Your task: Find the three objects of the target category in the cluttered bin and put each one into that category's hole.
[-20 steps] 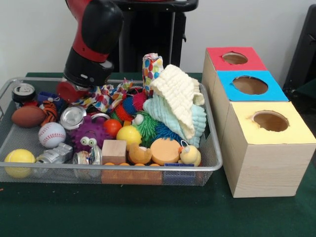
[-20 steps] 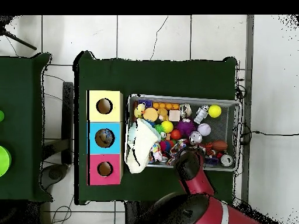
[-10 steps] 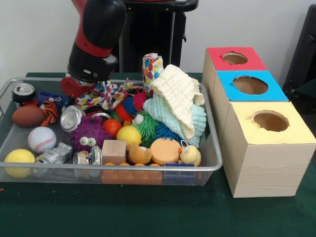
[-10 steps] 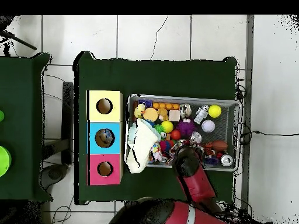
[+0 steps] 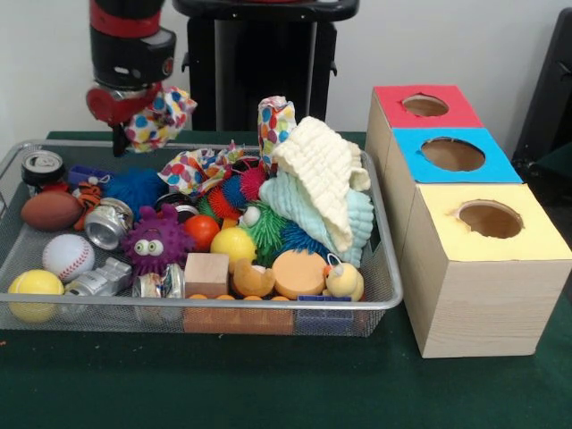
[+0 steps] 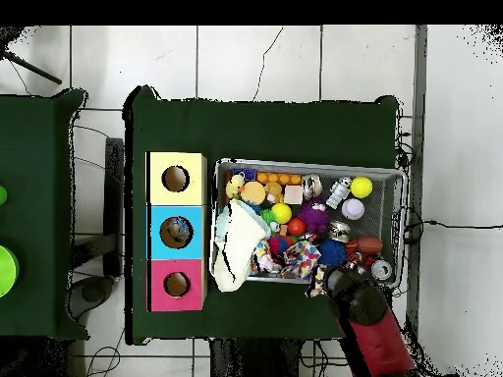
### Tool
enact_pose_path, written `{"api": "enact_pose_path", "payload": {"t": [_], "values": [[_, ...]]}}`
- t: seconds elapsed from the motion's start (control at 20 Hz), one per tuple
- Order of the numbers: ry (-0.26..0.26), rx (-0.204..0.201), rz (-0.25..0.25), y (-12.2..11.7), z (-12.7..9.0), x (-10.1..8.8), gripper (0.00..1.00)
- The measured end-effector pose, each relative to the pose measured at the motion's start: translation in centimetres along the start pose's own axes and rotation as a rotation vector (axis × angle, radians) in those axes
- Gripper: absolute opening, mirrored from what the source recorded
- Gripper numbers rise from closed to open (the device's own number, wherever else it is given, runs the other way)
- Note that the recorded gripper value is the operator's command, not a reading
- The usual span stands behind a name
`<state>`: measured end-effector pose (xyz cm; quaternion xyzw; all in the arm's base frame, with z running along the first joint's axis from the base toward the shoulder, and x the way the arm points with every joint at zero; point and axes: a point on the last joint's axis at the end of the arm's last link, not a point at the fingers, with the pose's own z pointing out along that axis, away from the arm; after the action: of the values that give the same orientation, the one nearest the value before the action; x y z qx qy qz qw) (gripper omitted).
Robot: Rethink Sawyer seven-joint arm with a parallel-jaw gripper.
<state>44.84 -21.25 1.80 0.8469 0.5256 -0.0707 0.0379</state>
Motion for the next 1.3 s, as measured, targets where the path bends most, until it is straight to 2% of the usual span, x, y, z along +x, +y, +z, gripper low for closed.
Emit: {"api": "enact_pose_path", "payload": {"t": [0.15,0.45,0.65,0.7,0.85,1.1,1.3], "values": [[-0.018,-0.004,-0.009,-1.0,-0.1,-2.4,0.0],[-0.029,0.01,-0.056,-2.3,0.2,-3.0,0.0],[-0.03,0.018,-0.072,-2.9,0.5,-4.3,0.0],[-0.037,0.02,-0.07,-3.3,0.5,-5.8,0.0],[-0.052,0.019,-0.068,-3.5,0.3,-7.4,0.0],[-0.097,-0.01,-0.086,-2.1,-0.9,-9.7,0.0],[-0.124,-0.043,-0.122,0.6,-2.2,-9.9,0.0]]}}
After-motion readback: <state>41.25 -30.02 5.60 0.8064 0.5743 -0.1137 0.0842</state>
